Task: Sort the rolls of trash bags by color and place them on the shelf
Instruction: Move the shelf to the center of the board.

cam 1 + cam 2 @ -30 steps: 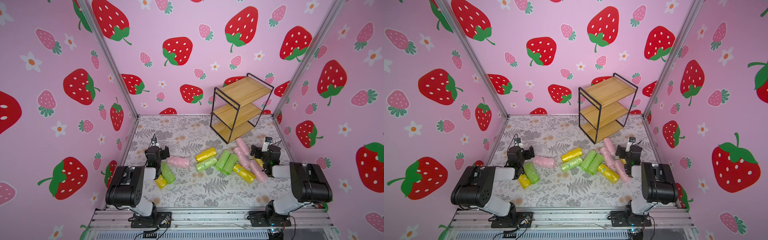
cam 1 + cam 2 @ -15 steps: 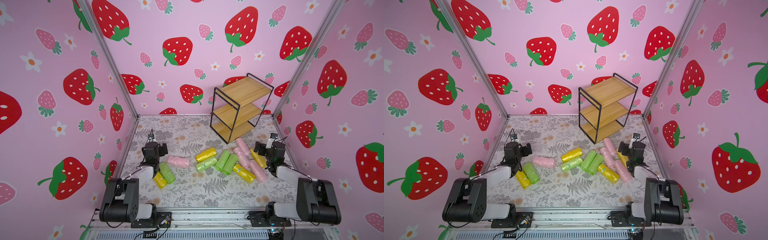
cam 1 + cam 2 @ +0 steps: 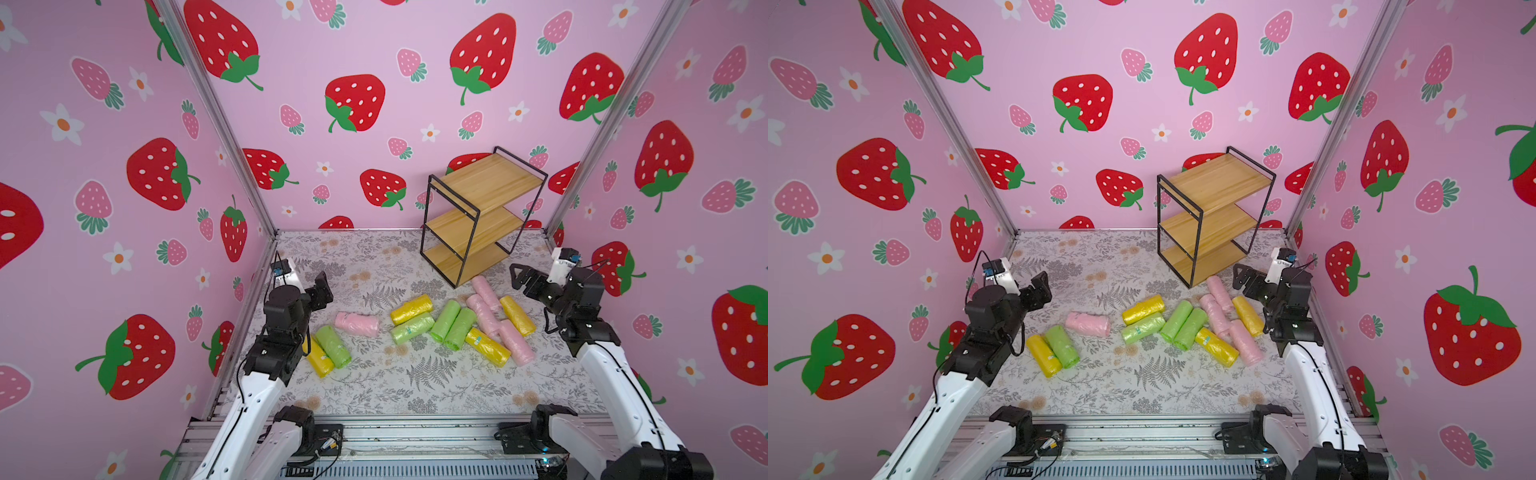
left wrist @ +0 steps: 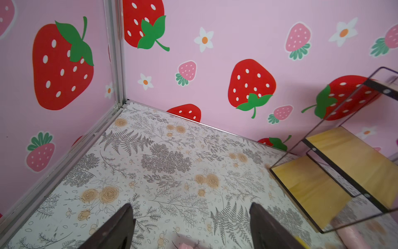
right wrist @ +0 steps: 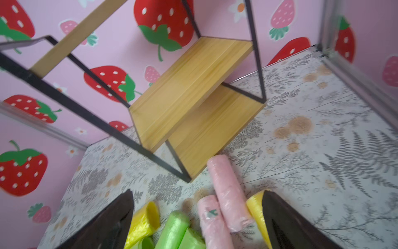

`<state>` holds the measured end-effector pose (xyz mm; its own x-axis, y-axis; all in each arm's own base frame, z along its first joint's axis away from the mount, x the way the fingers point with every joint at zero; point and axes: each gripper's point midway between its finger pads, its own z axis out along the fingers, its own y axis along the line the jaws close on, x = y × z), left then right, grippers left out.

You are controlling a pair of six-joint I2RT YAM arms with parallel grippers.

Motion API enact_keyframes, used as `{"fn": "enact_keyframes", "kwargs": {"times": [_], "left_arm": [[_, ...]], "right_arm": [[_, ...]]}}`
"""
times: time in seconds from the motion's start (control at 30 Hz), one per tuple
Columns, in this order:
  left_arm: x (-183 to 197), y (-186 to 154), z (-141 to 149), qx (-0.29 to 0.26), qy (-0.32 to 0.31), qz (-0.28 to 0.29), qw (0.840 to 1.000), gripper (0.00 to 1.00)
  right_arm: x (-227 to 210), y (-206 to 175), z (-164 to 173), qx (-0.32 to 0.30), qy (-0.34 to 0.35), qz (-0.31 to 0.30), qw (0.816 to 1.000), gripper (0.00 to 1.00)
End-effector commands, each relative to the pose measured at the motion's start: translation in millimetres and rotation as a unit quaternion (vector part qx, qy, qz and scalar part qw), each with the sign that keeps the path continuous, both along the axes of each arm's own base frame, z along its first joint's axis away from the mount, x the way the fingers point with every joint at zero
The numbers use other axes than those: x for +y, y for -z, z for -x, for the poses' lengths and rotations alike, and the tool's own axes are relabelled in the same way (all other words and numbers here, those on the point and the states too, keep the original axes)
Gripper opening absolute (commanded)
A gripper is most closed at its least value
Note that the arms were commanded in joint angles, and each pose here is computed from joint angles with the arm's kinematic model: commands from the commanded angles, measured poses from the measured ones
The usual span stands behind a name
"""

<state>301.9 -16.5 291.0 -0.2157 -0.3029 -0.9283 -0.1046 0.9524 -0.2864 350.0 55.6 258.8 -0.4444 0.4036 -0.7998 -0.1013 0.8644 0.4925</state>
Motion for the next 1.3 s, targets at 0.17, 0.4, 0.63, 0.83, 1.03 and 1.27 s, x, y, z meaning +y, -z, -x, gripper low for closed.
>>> {"fn": "enact_keyframes", "kwargs": {"times": [0.17, 0.4, 0.63, 0.83, 1.03, 1.27], "left_arm": [[-37, 8, 29, 0.028, 0.099, 0.077, 0.992, 0.91], [-66, 16, 34, 0.05, 0.18, 0.076, 0.979, 0.99], [-74, 21, 39, 0.039, 0.208, 0.065, 0.975, 0.99], [-77, 22, 38, 0.036, 0.214, 0.063, 0.974, 0.99], [-78, 24, 37, 0.04, 0.216, 0.061, 0.974, 0.99], [-77, 24, 39, 0.042, 0.211, 0.055, 0.975, 0.97]], "right_arm": [[60, -38, -26, -0.068, -0.068, 0.037, 0.995, 0.96], [101, -35, -52, -0.128, -0.097, 0.108, 0.981, 0.98], [105, -28, -75, -0.133, -0.078, 0.14, 0.978, 0.97], [101, -33, -93, -0.146, -0.05, 0.158, 0.975, 0.97], [107, -28, -112, -0.143, -0.047, 0.162, 0.975, 0.94], [113, -28, -126, -0.14, -0.042, 0.148, 0.978, 0.75]]}}
